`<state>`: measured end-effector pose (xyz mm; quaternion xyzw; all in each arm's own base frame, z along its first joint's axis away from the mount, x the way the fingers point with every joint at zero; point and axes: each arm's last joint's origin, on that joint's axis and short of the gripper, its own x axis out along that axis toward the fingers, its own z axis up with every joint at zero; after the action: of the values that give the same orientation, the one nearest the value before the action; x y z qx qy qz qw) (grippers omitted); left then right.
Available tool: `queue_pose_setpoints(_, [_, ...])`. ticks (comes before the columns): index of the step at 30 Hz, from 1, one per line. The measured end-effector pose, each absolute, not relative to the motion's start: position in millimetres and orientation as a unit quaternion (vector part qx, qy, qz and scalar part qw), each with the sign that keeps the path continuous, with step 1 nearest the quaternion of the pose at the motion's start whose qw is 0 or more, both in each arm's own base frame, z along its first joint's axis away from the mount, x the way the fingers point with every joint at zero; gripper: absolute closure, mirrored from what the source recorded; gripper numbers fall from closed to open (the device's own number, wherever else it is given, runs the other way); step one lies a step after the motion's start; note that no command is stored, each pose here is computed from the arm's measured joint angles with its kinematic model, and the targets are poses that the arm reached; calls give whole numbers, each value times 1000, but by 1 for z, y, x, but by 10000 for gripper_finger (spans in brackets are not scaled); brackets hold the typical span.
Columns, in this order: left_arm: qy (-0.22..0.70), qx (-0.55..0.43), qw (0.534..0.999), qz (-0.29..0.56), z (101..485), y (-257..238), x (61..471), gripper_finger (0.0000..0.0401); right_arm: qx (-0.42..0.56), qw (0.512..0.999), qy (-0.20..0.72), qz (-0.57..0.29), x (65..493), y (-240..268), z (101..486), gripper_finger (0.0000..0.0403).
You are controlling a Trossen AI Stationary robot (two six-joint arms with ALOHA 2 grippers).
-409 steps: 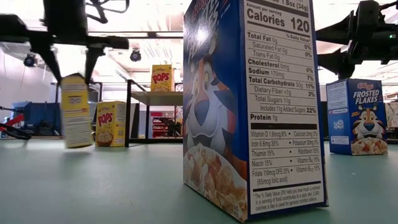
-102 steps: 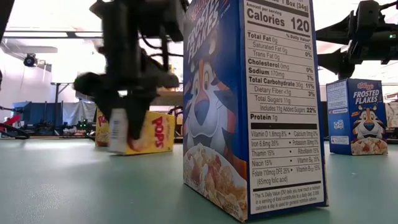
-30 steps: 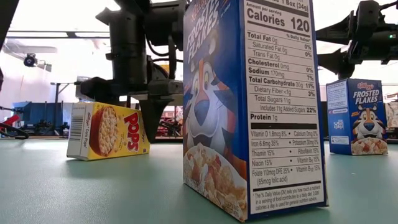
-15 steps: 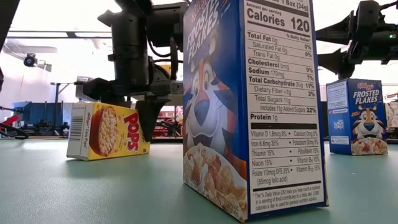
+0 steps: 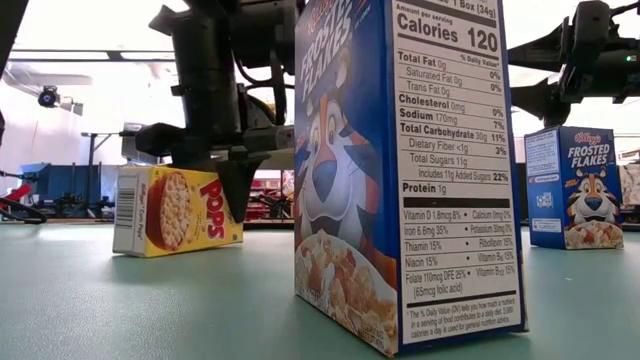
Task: Stack cereal on shelf
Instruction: Put the bottom yellow cereal box on the shelf
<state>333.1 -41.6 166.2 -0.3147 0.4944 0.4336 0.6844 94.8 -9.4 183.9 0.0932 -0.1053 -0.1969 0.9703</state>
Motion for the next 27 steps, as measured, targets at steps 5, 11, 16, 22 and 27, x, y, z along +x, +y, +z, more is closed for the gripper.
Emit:
queue_pose_setpoints(5, [490,-309,689,435,166,-44,333,272,93,970,-105,-197,95,-9,184,19])
queue_pose_setpoints(11, [465,-284,707,451,168,-52,332,272,93,970,-105,-197,95,-9,184,19])
queue_pose_setpoints(16, [408,-231,745,474,174,-68,330,273,93,970,-105,-197,95,-9,184,19])
queue_pose_setpoints(22, [316,-182,784,502,176,-90,323,273,93,970,-105,-197,95,-9,184,19])
queue_pose_setpoints(27, [246,-161,803,519,176,-100,316,273,93,970,-105,-197,95,-9,184,19])
